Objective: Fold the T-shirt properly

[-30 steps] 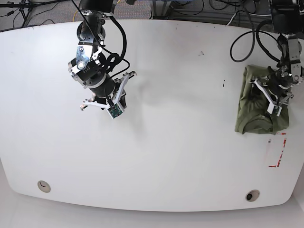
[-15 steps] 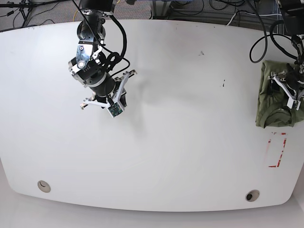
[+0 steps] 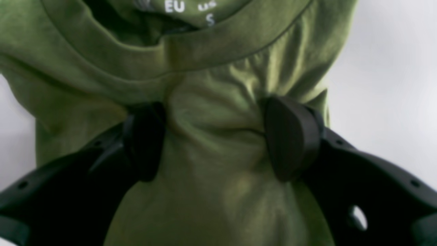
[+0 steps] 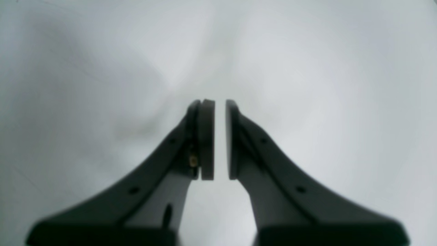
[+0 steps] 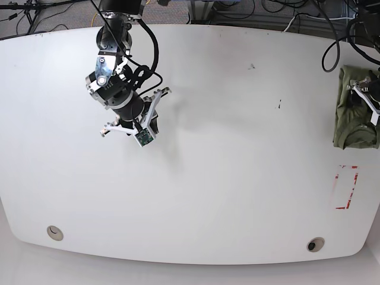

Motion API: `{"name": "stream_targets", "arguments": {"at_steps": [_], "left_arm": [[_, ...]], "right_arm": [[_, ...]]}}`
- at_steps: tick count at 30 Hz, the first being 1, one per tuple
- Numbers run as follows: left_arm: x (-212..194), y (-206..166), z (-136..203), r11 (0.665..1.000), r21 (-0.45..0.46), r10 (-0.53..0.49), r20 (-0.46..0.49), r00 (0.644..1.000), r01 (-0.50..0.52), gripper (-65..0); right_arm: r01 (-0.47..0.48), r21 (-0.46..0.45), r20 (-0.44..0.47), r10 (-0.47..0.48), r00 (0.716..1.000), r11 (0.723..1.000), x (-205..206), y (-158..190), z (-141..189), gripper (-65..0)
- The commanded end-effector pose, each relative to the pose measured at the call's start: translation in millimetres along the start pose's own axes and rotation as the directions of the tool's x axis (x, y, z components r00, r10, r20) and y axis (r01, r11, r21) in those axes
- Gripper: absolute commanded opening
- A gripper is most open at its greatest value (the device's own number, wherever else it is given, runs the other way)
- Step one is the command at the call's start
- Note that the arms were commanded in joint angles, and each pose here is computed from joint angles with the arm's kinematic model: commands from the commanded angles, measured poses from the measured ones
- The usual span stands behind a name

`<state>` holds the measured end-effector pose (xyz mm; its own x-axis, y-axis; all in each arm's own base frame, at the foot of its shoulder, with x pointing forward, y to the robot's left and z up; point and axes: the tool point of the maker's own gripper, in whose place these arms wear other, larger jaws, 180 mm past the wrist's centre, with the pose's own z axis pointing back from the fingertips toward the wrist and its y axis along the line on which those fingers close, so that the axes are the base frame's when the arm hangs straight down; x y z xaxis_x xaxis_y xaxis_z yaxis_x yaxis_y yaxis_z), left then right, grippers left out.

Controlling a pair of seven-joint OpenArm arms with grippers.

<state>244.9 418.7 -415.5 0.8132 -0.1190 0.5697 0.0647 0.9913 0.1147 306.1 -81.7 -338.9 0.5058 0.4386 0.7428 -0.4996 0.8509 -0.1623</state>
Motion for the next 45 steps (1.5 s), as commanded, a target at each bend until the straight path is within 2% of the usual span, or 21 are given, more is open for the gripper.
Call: {"name": "stream_targets", "arguments": {"at_steps": [1,12,18,27,33,41,45], "left_arm": [[-45,18,8,0.996,0.059,-0.054,-0.207,0.977,0.068,-20.8],[-31,40,25,0.993,0.059,-0.093,-0.188,0.978,0.106,-20.8],[-13,57,37,0.99,0.089,-0.094,-0.144,0.985,0.108,-21.0],[32,52,54,0.966,0.131,-0.206,-0.136,0.969,0.224,-21.0],[69,29,64,0.943,0.151,-0.291,-0.054,0.955,0.296,-21.0],[117,-27,79,0.922,0.163,-0.374,0.131,0.918,0.352,-21.0],[134,-48,82,0.951,0.192,-0.285,0.237,0.929,0.242,-21.0]], "right_arm": [[-0.005,-0.013,0.057,0.006,0.998,1.0,17,-4,3,-59.9],[-0.001,-0.007,0.046,0.002,0.999,1.0,11,-1,4,-59.9],[-0.001,-0.006,0.044,0.001,0.999,1.0,11,-1,4,-59.9],[-0.003,-0.009,0.052,0.003,0.999,1.0,13,-2,3,-59.9],[-0.006,-0.011,0.059,0.006,0.998,1.0,16,-3,4,-59.9],[-0.036,-0.028,0.043,0.037,0.998,0.999,10,-12,6,-59.9],[-0.039,-0.031,0.064,0.041,0.997,0.999,15,-14,6,-59.9]]}}
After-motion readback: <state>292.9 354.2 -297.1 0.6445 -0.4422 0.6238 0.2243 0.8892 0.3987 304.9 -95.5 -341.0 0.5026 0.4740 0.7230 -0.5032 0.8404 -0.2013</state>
